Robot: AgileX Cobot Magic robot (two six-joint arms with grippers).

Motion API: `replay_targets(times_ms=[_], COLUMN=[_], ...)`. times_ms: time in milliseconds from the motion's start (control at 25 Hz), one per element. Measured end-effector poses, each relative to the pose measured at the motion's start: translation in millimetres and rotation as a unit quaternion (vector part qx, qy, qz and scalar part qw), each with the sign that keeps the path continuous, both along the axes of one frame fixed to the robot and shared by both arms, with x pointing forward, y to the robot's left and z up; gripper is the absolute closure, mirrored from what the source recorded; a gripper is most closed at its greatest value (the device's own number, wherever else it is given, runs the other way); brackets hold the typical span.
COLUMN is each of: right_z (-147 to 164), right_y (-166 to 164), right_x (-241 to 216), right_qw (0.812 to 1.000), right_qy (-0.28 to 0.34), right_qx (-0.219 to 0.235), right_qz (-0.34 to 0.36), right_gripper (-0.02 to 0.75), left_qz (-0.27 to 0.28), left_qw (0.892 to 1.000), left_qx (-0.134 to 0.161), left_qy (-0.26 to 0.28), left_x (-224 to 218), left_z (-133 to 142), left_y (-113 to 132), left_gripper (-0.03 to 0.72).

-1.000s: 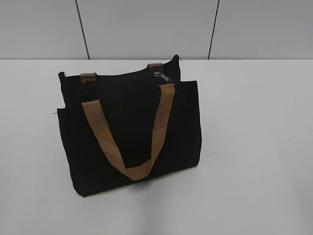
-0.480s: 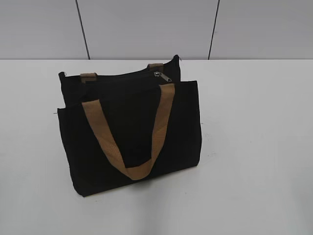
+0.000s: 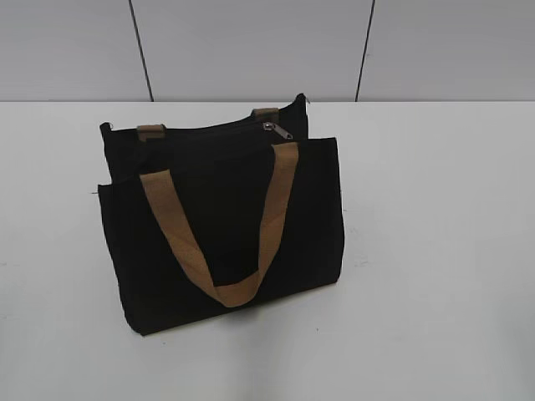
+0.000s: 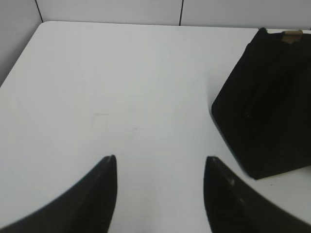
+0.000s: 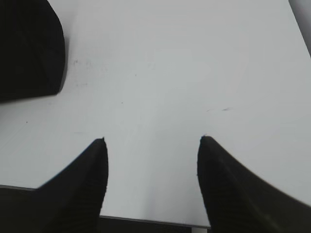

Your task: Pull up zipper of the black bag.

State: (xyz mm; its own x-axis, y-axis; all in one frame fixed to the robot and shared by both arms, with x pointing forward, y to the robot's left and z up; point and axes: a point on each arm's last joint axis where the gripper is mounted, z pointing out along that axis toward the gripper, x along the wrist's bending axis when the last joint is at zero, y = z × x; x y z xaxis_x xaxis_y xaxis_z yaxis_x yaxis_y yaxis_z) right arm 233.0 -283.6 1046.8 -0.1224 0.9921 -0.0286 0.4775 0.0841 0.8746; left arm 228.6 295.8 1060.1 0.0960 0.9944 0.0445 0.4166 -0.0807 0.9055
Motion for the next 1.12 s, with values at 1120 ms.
replay_targets(times_ms=[1120], right_z=[0.0], right_y=[0.0], right_x=[0.0], right_qw=[1.0], right_qy=[-0.001], right_qx=[-0.011], right_qz=[0.006], right_gripper=[0.283], left_qz=[-0.03], left_qw=[0.999], left_qx=[-0.022], left_qy=[0.0], left_x=[-0.4], left_z=[0.3], left_y=[-4.0], left_gripper=[0.314])
